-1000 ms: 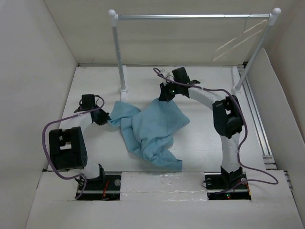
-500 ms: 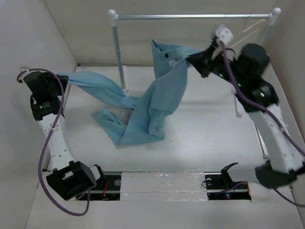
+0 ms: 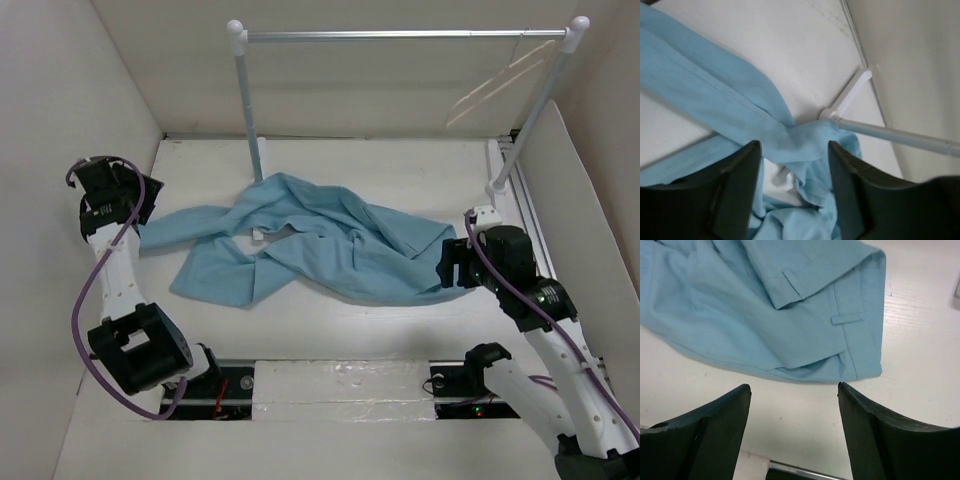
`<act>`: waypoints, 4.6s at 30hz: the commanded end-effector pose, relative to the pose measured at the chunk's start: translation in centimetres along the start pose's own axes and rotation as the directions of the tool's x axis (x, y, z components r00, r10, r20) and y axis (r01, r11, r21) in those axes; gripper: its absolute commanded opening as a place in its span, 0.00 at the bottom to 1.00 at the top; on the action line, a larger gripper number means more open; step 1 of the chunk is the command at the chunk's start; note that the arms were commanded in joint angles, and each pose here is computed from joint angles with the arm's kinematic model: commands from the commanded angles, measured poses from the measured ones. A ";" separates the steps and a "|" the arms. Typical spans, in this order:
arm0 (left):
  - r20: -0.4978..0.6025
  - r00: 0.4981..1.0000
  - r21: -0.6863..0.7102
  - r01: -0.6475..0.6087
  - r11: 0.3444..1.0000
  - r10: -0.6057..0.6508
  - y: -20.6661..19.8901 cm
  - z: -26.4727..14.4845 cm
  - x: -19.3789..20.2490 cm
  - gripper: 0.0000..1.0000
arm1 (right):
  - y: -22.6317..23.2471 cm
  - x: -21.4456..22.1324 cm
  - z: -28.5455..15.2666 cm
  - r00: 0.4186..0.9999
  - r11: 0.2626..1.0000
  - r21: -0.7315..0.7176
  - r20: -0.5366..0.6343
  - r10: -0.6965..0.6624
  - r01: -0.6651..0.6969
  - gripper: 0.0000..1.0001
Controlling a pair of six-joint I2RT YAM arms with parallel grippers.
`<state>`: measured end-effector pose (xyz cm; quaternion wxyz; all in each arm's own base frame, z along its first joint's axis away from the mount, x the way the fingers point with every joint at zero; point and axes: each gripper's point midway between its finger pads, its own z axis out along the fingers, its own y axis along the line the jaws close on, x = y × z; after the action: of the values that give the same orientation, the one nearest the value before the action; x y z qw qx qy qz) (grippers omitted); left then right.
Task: Place the trousers on the hanger
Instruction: Fold the trousers
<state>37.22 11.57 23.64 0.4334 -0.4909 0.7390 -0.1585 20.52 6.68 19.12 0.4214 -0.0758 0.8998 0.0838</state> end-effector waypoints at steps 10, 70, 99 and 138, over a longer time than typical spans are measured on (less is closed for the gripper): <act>-0.205 0.845 0.197 -0.459 0.866 0.494 -5.2 -4.3 20.6 0.62 | -0.3 -2.9 7.6 0.999 0.999 -0.027 0.028 -0.032 0.033 0.13; -0.346 0.301 0.738 -0.497 0.456 0.889 -5.0 -25.6 48.8 0.73 | -13.5 7.0 8.7 0.855 0.803 0.329 0.030 0.517 -0.497 0.90; -0.257 0.778 0.427 -0.441 0.789 0.574 -4.3 -9.7 27.2 0.73 | -20.9 3.4 -3.6 0.825 0.543 0.644 0.272 0.496 -0.539 0.84; 0.056 0.989 -0.420 0.146 0.896 -0.135 12.9 10.9 2.3 0.60 | 14.5 0.1 8.4 0.932 0.776 -0.533 0.071 -0.355 0.336 0.39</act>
<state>36.34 16.32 6.39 0.2940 -0.6220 0.7251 -0.0289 22.07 21.55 12.12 0.3314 -0.3487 0.8408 0.2484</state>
